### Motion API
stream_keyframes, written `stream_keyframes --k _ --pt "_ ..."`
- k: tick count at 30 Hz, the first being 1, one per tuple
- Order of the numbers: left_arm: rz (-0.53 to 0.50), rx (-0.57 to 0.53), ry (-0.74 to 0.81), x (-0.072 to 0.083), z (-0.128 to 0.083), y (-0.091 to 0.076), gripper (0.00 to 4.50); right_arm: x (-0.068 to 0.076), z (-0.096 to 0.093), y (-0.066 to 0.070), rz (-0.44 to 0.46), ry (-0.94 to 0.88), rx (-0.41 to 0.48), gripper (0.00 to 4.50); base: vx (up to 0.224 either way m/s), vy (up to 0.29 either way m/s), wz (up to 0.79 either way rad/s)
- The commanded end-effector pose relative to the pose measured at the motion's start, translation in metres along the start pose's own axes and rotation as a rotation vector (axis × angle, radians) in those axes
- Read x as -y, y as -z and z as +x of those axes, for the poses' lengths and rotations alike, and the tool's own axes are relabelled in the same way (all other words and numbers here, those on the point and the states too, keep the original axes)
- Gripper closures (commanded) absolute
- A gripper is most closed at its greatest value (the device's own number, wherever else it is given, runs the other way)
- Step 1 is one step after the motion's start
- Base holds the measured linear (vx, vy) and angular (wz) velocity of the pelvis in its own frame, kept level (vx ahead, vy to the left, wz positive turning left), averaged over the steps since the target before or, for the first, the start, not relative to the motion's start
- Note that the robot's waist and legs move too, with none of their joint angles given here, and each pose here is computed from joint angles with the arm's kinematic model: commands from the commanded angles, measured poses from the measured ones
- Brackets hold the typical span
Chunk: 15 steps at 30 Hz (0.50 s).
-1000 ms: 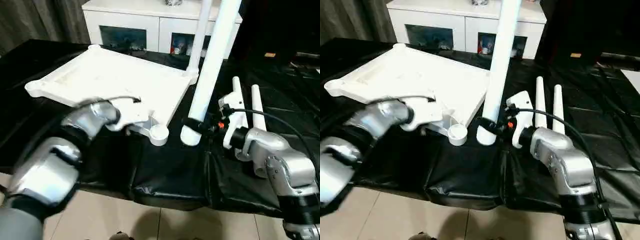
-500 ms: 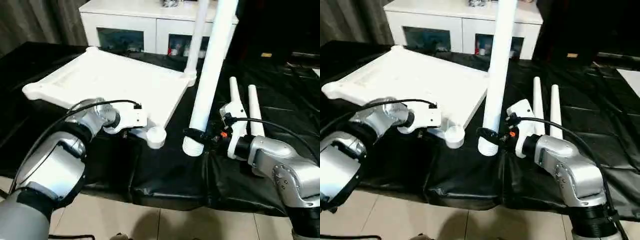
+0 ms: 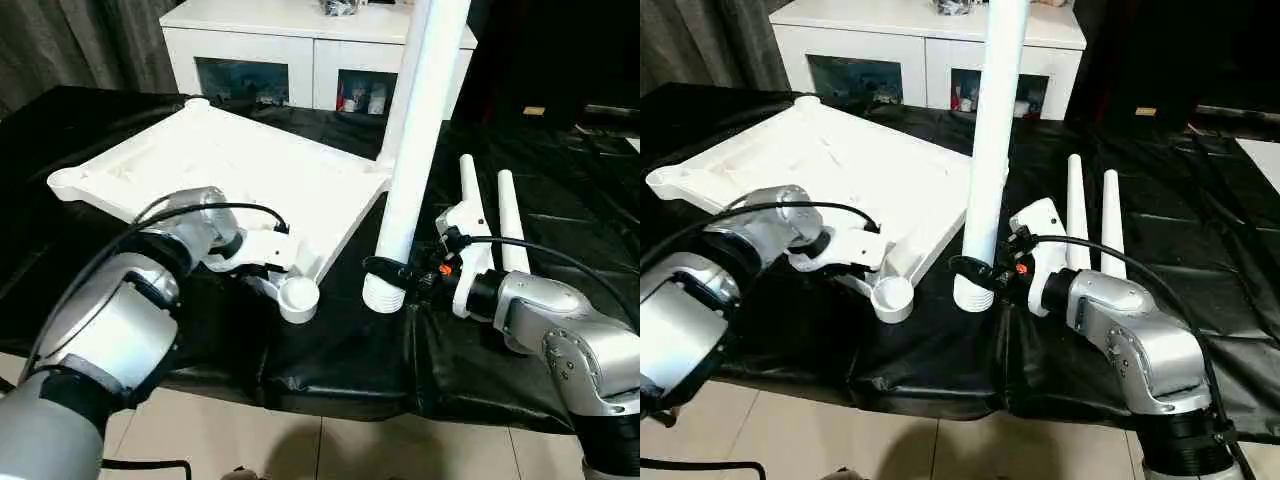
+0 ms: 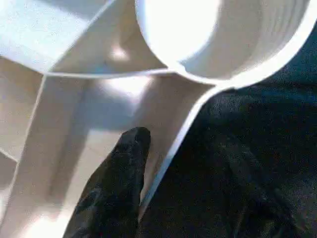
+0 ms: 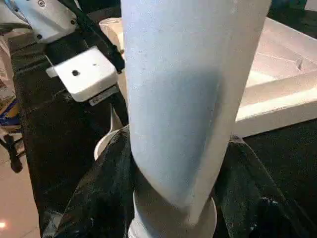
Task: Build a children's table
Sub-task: Pick table leg
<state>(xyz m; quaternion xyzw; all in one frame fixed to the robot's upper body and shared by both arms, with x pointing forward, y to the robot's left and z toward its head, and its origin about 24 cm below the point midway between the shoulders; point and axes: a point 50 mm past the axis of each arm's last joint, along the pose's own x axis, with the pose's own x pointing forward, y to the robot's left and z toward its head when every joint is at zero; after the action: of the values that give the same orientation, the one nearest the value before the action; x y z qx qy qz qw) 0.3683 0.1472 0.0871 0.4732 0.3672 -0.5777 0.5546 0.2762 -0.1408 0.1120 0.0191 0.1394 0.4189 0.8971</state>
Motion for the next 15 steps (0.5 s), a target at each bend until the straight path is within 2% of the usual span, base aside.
stream_keyframes --k 1,9,15 --pt "-0.013 0.020 0.047 0.005 0.004 0.001 2.75 0.000 0.003 -0.005 -0.021 0.001 0.016 2.64 0.000 0.000 0.00" --pt "-0.095 0.056 0.016 0.005 0.007 0.003 3.43 0.000 0.010 -0.005 -0.022 -0.008 0.030 2.64 0.000 0.000 0.00" --pt "-0.173 0.105 -0.046 0.009 0.021 0.003 3.77 0.000 0.015 -0.005 -0.021 -0.011 0.042 2.64 0.000 0.000 0.00"
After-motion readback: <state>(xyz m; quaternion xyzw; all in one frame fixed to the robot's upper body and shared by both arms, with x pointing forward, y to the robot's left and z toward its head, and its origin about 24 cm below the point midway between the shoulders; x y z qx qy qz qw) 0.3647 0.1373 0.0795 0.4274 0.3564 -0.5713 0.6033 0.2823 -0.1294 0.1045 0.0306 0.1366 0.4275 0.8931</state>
